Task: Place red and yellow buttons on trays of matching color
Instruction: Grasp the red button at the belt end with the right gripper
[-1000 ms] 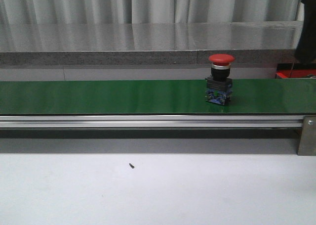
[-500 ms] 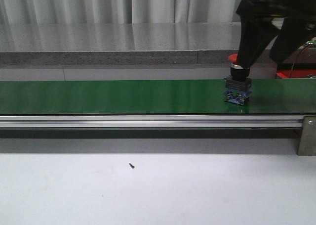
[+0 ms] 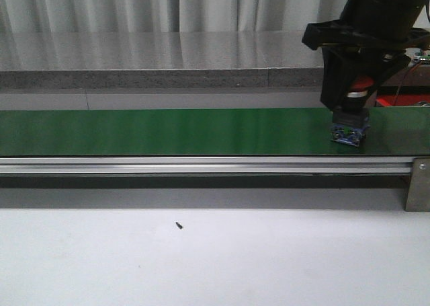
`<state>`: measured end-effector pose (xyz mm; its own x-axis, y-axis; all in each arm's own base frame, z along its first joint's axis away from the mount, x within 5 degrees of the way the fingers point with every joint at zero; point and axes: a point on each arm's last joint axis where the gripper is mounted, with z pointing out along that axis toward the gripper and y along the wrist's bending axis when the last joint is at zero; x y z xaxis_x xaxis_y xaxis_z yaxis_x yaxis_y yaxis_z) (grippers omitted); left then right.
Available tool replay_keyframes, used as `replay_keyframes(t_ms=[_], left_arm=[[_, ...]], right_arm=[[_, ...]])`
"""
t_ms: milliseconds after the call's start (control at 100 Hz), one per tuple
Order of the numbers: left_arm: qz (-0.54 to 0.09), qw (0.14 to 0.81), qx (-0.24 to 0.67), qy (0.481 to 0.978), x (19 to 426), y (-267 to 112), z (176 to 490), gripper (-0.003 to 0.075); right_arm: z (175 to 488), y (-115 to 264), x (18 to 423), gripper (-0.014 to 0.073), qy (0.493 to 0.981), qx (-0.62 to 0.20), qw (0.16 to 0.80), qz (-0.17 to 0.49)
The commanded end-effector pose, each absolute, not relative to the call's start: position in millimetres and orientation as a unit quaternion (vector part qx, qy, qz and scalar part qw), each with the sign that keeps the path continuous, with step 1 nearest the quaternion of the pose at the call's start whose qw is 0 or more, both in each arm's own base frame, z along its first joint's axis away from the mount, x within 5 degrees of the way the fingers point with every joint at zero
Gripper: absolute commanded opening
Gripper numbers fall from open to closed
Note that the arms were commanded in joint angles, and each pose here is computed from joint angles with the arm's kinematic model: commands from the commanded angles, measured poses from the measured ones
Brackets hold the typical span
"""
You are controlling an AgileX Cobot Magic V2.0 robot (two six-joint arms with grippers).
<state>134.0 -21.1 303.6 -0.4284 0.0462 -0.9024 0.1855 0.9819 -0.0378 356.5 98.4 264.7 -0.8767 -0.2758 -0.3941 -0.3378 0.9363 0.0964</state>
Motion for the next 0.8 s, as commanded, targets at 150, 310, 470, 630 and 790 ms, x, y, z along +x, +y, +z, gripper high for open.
replay_keyframes(t_ms=[150,310,470,630,790], left_arm=[[-0.069,0.573,0.059,0.815,137.0,-21.1,319.1,-0.0020],[-0.069,0.573,0.059,0.815,137.0,-21.1,319.1,-0.0020],[-0.069,0.573,0.059,0.815,137.0,-21.1,319.1,-0.0020],[-0.069,0.573,0.059,0.815,137.0,-21.1,319.1,-0.0020],[-0.069,0.573,0.059,0.815,137.0,-21.1,319.1,-0.0020]], right_arm=[[318.3,81.8,357.2,0.0258,0.957,-0.143,0.241,0.076],[347.9,49.8,367.2,0.0258,0.953,-0.103,0.278,0.066],[363.2,-3.1,376.8,0.0258,0.947,-0.036,0.315,0.043],[351.9,-57.7,389.5,0.0258,0.947,0.033,0.318,0.025],[323.2,-92.2,403.7,0.0258,0.948,0.078,0.307,0.036]])
